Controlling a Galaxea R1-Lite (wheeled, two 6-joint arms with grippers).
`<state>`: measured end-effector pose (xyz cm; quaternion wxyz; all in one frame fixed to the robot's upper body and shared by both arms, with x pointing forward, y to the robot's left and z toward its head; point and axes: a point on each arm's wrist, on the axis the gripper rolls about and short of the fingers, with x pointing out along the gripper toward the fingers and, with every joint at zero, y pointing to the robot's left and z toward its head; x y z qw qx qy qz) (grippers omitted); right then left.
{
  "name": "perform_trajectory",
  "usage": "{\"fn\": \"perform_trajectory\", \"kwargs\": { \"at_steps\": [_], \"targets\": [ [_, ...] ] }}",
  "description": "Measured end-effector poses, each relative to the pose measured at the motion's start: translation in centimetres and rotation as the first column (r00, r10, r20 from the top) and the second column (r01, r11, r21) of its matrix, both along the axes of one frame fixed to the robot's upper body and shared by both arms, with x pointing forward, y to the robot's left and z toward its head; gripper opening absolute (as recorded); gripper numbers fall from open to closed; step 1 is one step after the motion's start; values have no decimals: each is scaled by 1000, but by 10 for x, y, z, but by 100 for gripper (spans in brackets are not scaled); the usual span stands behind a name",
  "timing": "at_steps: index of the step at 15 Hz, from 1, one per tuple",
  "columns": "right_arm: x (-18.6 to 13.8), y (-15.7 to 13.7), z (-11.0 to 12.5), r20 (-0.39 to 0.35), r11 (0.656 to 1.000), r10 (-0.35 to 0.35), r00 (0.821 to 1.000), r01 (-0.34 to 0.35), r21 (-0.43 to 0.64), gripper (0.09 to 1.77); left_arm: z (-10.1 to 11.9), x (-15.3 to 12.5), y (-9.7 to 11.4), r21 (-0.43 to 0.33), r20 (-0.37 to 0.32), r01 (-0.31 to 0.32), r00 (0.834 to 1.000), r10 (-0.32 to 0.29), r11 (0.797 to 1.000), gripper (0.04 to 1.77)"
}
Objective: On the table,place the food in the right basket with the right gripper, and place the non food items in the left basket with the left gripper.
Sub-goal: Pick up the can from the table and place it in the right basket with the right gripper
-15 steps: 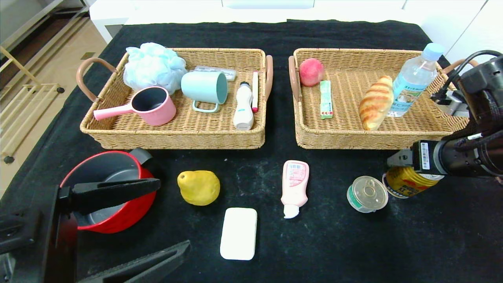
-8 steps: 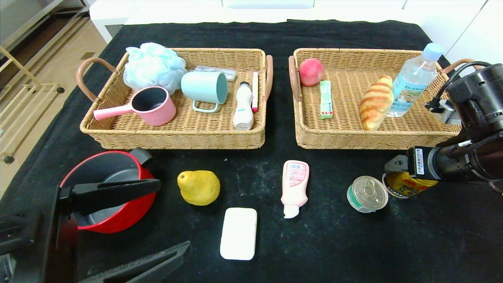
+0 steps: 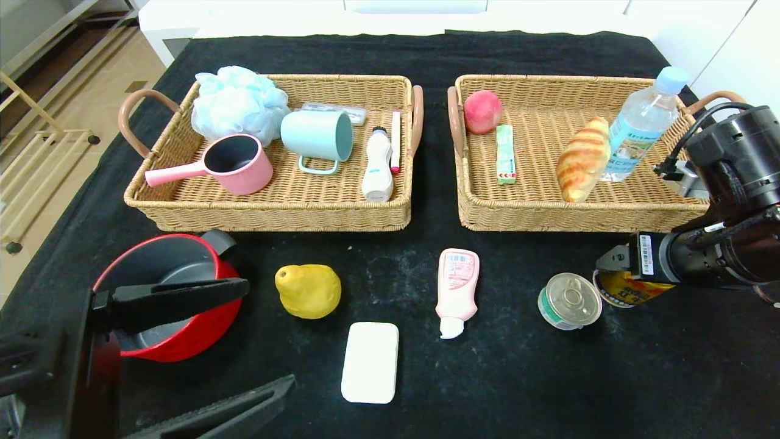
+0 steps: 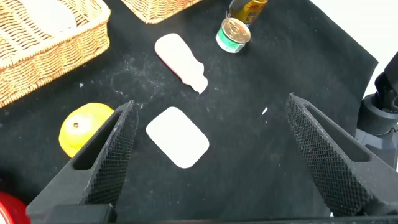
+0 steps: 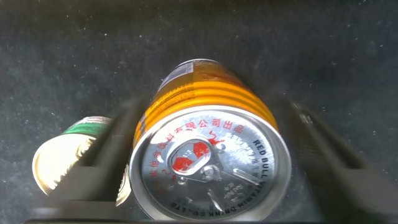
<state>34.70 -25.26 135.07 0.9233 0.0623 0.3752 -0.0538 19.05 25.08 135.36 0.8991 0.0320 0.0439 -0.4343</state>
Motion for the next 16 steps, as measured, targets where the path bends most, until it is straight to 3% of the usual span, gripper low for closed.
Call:
{"fn": "perform_trajectory", "kwargs": {
  "at_steps": [2, 16],
  "targets": [
    [1, 1, -1, -3, 1000, 0, 1000, 0, -1, 124, 0, 0, 0, 0, 0, 0, 1000, 0, 1000, 172],
    [2, -1, -9, -26, 1000, -18, 999, 18, -4, 122, -2, 0, 0, 6, -5, -2, 1000, 2, 1000, 172]
  ]
}}
